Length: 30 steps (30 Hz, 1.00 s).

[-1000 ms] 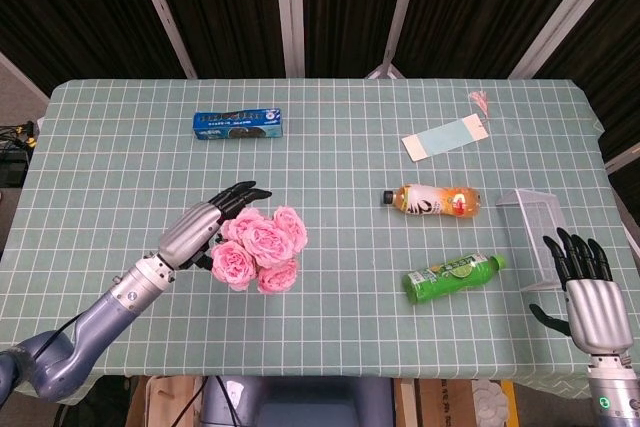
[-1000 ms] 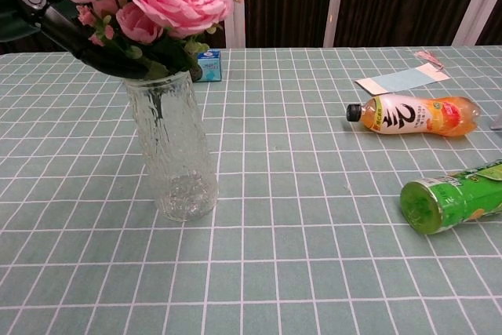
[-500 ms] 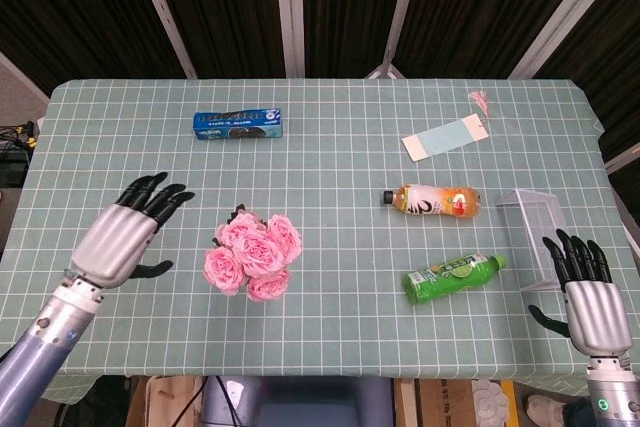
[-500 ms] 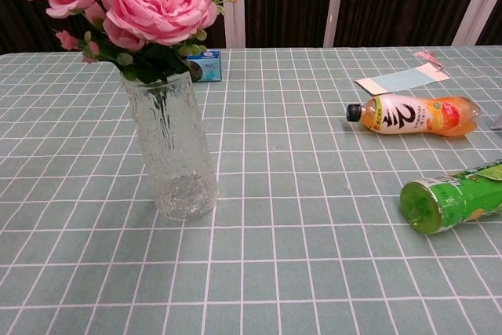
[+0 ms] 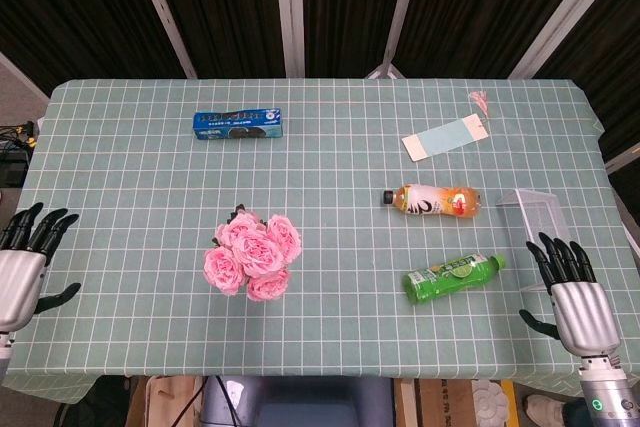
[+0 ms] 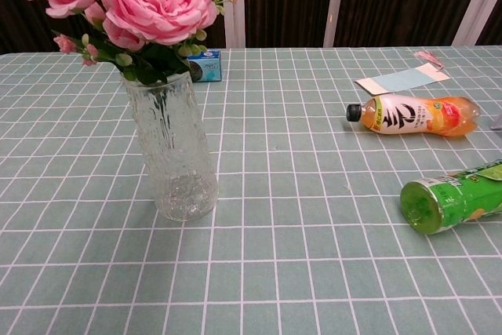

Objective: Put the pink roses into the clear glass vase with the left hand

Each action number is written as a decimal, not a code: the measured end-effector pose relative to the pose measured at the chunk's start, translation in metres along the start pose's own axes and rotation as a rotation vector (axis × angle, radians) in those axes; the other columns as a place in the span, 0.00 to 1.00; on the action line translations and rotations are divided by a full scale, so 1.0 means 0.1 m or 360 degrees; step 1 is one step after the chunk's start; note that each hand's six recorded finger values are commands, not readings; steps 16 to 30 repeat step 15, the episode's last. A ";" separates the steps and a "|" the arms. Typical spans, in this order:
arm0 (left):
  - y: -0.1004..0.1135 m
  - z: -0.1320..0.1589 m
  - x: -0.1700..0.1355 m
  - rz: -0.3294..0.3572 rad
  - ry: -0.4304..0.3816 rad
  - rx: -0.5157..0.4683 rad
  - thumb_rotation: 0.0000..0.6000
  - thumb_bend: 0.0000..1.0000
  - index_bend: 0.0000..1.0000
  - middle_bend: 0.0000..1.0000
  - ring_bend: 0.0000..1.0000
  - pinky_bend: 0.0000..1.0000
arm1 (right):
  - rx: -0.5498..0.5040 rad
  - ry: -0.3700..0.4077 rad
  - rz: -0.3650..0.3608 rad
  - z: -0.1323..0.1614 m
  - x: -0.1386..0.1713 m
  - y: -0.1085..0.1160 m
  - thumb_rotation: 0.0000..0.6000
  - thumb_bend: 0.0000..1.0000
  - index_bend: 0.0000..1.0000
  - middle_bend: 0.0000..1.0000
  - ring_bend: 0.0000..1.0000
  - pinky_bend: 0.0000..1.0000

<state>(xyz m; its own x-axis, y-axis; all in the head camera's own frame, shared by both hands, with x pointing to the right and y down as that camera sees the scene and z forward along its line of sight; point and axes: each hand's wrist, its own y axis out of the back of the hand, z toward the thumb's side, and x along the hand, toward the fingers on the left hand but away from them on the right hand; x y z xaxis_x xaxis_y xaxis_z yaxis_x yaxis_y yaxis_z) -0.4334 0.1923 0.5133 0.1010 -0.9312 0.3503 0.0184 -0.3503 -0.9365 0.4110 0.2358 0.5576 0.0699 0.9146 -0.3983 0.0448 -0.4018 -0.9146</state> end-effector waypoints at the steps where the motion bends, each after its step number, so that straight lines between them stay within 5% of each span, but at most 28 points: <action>1: -0.04 -0.04 -0.03 0.0011 -0.0006 -0.0019 1.00 0.15 0.15 0.11 0.02 0.08 | 0.0001 0.0001 -0.0001 0.00 0.00 0.00 1.00 0.15 0.10 0.04 0.01 0.00; 11: -0.27 -0.08 -0.29 0.0068 -0.0106 -0.0161 1.00 0.15 0.15 0.11 0.02 0.08 | 0.0002 -0.0006 -0.0006 -0.01 0.00 0.01 1.00 0.16 0.10 0.04 0.01 0.00; 30: -0.28 -0.06 -0.29 0.0068 -0.0125 -0.0179 1.00 0.15 0.15 0.11 0.02 0.08 | 0.0008 -0.0008 -0.0003 -0.01 -0.01 0.01 1.00 0.15 0.10 0.04 0.01 0.00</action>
